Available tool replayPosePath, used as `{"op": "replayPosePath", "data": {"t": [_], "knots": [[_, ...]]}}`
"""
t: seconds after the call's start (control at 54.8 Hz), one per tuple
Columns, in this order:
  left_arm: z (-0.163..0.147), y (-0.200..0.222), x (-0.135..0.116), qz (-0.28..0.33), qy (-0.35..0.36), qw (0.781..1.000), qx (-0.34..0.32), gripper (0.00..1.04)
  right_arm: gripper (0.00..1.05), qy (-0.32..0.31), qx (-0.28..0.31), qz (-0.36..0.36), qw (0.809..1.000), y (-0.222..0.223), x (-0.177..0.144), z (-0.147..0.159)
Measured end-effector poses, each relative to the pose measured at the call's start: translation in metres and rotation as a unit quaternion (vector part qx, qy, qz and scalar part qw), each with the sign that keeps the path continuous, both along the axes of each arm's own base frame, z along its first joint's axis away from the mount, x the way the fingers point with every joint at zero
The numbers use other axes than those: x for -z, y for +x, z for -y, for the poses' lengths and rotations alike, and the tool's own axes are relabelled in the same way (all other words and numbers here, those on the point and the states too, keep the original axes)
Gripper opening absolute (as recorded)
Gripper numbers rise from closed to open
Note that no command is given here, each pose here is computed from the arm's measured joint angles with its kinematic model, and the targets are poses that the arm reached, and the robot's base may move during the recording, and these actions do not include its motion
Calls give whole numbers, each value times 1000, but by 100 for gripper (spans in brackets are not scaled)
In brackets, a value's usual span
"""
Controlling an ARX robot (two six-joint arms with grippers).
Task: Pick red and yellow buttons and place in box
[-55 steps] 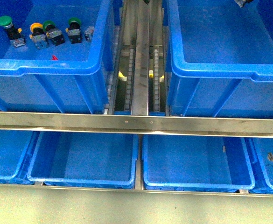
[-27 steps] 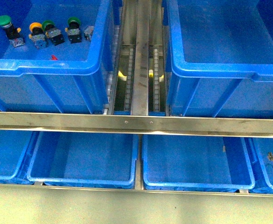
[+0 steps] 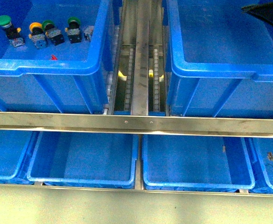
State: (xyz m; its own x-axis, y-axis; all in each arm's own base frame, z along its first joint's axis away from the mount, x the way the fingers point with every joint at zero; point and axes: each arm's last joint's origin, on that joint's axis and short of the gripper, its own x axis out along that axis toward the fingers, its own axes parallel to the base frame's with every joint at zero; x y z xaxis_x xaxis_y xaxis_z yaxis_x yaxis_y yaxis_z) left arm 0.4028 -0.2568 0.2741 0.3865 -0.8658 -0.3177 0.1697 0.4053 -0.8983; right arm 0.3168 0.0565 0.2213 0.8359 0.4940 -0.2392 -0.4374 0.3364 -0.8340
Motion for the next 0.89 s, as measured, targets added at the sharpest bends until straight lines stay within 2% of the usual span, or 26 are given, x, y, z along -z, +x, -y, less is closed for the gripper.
{"op": "replayPosePath", "data": {"t": [0.475, 0.822, 0.895], "knots": [[-2, 1, -1, 0, -2, 1000, -2, 34, 97, -2, 7, 19, 1000, 19, -8, -3], [-3, 2, -1, 0, -3, 1000, -1, 34, 48, 10, 14, 16, 1000, 19, -8, -5], [-3, 2, -1, 0, -3, 1000, -1, 34, 43, 11, 17, 16, 1000, 19, -9, -5]]}}
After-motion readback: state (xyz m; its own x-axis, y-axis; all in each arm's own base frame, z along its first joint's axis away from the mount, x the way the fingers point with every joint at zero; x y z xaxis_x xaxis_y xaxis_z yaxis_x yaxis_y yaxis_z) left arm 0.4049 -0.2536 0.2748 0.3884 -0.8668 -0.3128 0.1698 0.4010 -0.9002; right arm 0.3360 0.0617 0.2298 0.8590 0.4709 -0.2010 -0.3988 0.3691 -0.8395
